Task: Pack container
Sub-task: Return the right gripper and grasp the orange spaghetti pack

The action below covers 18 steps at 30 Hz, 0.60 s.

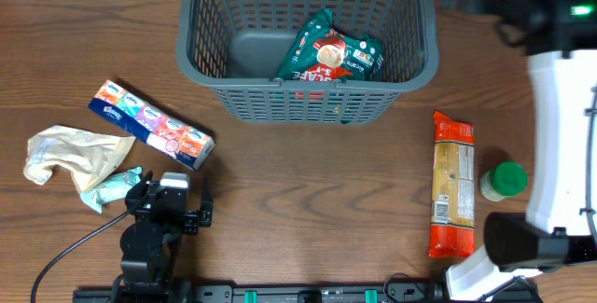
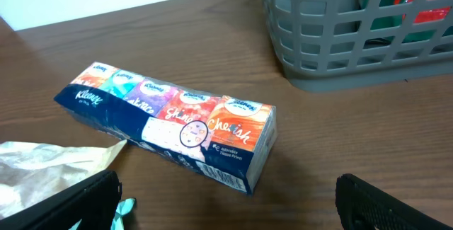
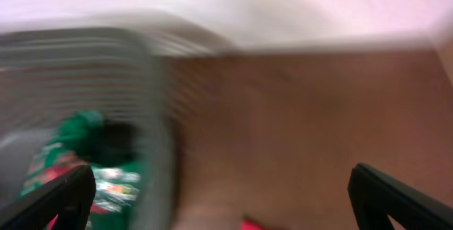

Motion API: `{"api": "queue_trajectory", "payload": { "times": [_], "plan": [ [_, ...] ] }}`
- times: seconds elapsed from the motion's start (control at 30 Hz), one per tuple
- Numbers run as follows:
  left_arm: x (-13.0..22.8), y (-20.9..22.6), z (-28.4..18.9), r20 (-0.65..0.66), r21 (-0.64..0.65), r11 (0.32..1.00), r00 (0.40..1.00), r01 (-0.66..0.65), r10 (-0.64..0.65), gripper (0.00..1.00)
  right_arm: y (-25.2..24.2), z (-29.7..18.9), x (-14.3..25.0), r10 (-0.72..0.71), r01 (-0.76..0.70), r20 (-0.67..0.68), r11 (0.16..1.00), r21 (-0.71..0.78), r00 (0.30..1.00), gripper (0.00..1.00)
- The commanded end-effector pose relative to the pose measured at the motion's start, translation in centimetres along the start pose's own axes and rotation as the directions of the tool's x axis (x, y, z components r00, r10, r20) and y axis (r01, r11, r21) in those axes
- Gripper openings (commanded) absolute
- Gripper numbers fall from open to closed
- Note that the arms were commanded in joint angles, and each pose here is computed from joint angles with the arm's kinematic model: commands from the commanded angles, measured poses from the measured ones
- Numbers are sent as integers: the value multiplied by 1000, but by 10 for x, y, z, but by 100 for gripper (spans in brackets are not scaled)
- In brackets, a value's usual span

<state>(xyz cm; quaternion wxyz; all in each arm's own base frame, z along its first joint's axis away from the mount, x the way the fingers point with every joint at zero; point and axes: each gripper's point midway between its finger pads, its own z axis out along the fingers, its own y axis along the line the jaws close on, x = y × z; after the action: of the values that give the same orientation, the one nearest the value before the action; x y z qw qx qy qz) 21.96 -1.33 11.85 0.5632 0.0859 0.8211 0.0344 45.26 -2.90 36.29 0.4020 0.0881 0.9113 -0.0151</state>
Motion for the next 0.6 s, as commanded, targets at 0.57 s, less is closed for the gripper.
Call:
{"api": "queue_trajectory", "payload": {
  "times": [0.57],
  "plan": [
    [7,-1,3,-14,1,1000,1000,4,-4,99,-106,-67,114,358,-249,-350,914,320,866,99]
  ]
}}
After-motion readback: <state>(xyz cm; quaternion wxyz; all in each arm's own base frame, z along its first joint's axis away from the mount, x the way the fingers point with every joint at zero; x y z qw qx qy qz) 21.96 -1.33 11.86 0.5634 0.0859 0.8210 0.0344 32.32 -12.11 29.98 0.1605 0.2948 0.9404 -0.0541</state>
